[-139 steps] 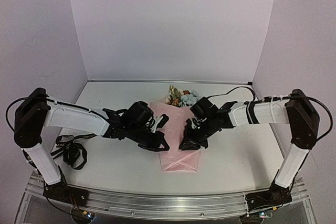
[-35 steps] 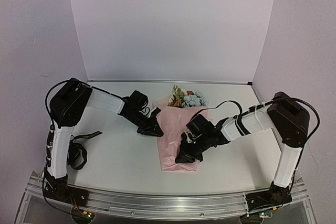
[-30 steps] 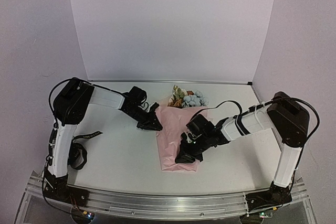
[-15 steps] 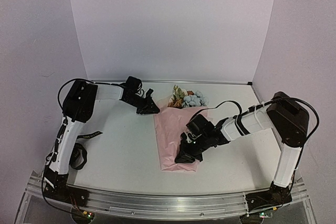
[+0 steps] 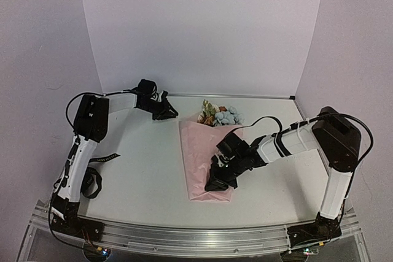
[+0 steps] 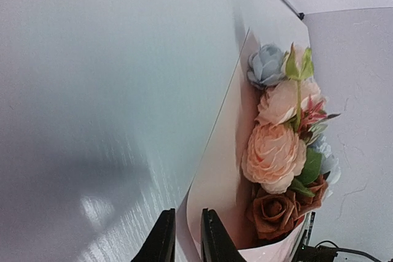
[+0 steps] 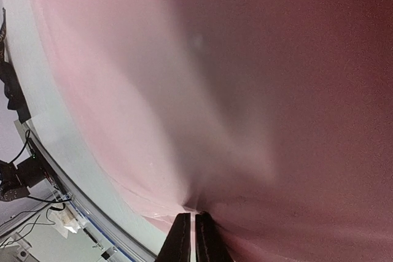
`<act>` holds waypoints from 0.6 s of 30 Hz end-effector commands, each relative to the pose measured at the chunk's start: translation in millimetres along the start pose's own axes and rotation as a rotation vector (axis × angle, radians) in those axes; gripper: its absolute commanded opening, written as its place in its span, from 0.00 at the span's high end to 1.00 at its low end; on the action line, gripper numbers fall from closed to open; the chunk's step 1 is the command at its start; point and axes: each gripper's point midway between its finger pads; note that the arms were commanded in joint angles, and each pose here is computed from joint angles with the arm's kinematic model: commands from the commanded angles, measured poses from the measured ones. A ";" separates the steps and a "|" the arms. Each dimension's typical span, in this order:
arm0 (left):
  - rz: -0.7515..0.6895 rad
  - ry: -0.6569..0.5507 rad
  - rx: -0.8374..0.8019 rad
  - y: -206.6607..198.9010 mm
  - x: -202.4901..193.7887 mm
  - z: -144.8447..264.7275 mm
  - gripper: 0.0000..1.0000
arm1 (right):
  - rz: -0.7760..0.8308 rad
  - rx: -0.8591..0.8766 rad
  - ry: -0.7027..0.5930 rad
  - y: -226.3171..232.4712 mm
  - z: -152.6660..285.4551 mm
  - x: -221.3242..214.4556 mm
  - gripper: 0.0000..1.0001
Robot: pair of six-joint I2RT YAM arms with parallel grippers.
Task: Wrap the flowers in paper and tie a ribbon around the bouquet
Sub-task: Press the fold line of the folded wrapping paper.
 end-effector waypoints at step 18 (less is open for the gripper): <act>0.011 -0.412 0.195 -62.0 -83.3 209.7 0.55 | 0.065 -0.072 -0.053 26.9 74.1 -0.7 0.79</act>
Point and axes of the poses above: each gripper's point midway between its finger pads, its own z axis back along the fingers, its own y axis along the line the jaws close on, x = y × z, and after that the axes turned 5 degrees about z, right-handed
